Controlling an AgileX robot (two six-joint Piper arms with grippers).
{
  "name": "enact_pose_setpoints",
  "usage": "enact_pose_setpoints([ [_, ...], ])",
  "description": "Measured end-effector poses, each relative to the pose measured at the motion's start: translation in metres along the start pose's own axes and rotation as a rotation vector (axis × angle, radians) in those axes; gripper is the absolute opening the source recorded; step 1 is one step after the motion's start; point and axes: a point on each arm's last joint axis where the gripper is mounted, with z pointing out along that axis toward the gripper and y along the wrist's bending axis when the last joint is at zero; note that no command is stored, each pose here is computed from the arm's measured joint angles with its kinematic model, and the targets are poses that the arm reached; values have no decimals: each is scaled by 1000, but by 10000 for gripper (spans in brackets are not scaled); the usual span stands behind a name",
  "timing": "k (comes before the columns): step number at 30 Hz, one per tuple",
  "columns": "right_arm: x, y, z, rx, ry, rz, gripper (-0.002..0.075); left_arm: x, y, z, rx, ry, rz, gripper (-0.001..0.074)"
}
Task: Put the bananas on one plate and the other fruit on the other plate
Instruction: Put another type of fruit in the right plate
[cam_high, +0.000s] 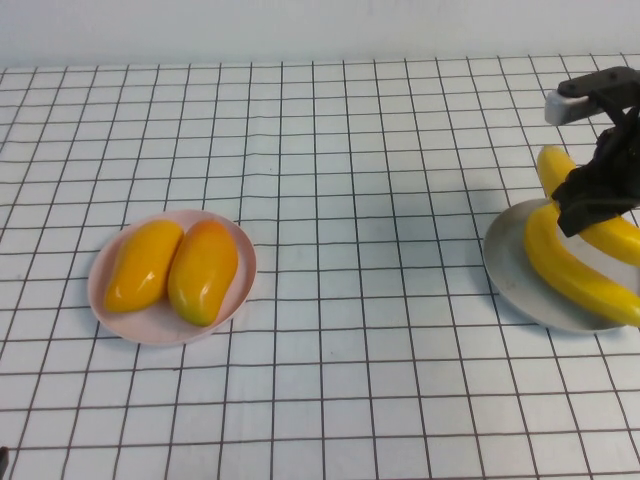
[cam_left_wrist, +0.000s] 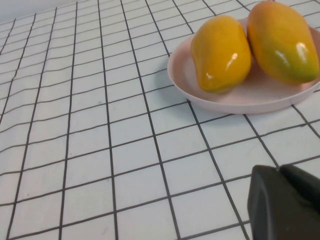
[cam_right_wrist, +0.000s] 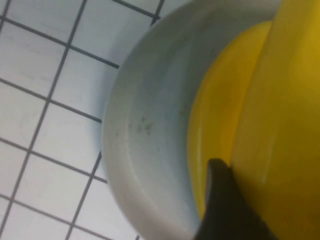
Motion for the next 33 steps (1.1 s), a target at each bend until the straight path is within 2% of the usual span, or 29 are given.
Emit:
enact_pose_setpoints([
  [4,-1,-1,13,-7,-4,18,314,0,0,0,0,0,0,-4],
  [15,-2,0,13,-25,-16,31,314,0,0,0,0,0,0,-4],
  [24,-5,7,12,-99,-41,36,314,0,0,0,0,0,0,-4],
  [28,-9,25,11,-226,-75,-29,314,0,0,0,0,0,0,-4],
  [33,-10,65,13,-329,-35,-178,314,0,0,0,0,0,0,-4],
])
